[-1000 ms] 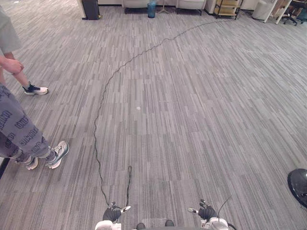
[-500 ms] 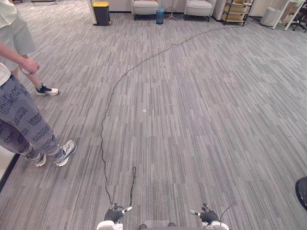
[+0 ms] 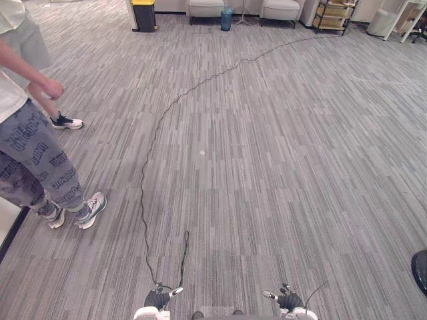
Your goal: Pick up cushions and gather them together orderly.
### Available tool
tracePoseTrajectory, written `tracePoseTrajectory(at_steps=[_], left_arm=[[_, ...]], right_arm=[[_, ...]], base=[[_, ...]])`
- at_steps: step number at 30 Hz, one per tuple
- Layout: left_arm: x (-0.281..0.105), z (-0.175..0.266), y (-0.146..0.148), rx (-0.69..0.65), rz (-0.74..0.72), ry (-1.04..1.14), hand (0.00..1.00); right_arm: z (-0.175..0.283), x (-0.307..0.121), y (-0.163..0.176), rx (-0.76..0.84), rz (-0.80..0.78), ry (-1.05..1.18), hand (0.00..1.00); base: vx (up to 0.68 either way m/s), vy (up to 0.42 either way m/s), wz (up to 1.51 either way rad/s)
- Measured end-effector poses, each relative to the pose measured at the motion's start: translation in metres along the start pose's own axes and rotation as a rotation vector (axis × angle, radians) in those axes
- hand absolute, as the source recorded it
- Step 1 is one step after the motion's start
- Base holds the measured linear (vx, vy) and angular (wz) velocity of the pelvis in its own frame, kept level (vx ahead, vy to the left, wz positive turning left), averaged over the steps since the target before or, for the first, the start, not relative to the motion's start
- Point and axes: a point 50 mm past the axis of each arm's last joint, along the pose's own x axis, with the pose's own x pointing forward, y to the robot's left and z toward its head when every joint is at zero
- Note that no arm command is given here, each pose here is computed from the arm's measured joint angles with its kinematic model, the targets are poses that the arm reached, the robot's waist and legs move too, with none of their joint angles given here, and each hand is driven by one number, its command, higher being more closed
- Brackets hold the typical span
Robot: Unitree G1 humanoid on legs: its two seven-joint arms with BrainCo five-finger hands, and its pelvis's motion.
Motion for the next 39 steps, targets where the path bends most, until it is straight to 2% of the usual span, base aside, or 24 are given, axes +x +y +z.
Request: tracePoseTrajectory(at_steps=[5, 11, 15, 22, 24, 26, 34, 39], left_arm=[[0.003, 0.01, 0.001, -0.03, 0.005, -0.024, 0.0], [0.005, 0.024, 0.002, -0.125, 0.016, -0.075, 0.0], [0.005, 0.027, 0.001, -0.174, 0.02, -0.088, 0.0], [0.007, 0.039, 0.005, -0.198, 0.031, -0.139, 0.0], [0.007, 0.038, 0.005, -0.197, 0.033, -0.129, 0.0], [0.007, 0.036, 0.003, -0.126, 0.012, -0.117, 0.0], [0.009, 0.046, -0.006, -0.113, -0.018, -0.137, 0.0], [0.009, 0.04, -0.016, -0.101, -0.044, -0.105, 0.0]], right_arm=[[0.002, 0.001, -0.003, 0.016, -0.012, -0.002, 0.0], [0.01, 0.002, -0.015, 0.103, -0.059, -0.026, 0.0], [0.015, 0.003, -0.022, 0.094, -0.074, -0.036, 0.0], [0.025, 0.007, -0.003, 0.108, -0.029, -0.06, 0.0], [0.022, 0.006, -0.002, 0.109, -0.024, -0.052, 0.0], [0.02, 0.005, -0.002, 0.108, -0.025, -0.051, 0.0], [0.046, 0.006, -0.002, 0.1, -0.008, -0.159, 0.0], [0.039, 0.006, -0.016, 0.106, -0.045, -0.131, 0.0]], base=[[-0.02, -0.014, 0.02], [0.03, -0.004, 0.02], [0.23, 0.126, 0.1], [0.47, 0.273, -0.14], [0.56, 0.301, -0.27], [0.49, 0.203, -0.01], [0.49, 0.02, -0.03], [0.6, -0.167, 0.43]])
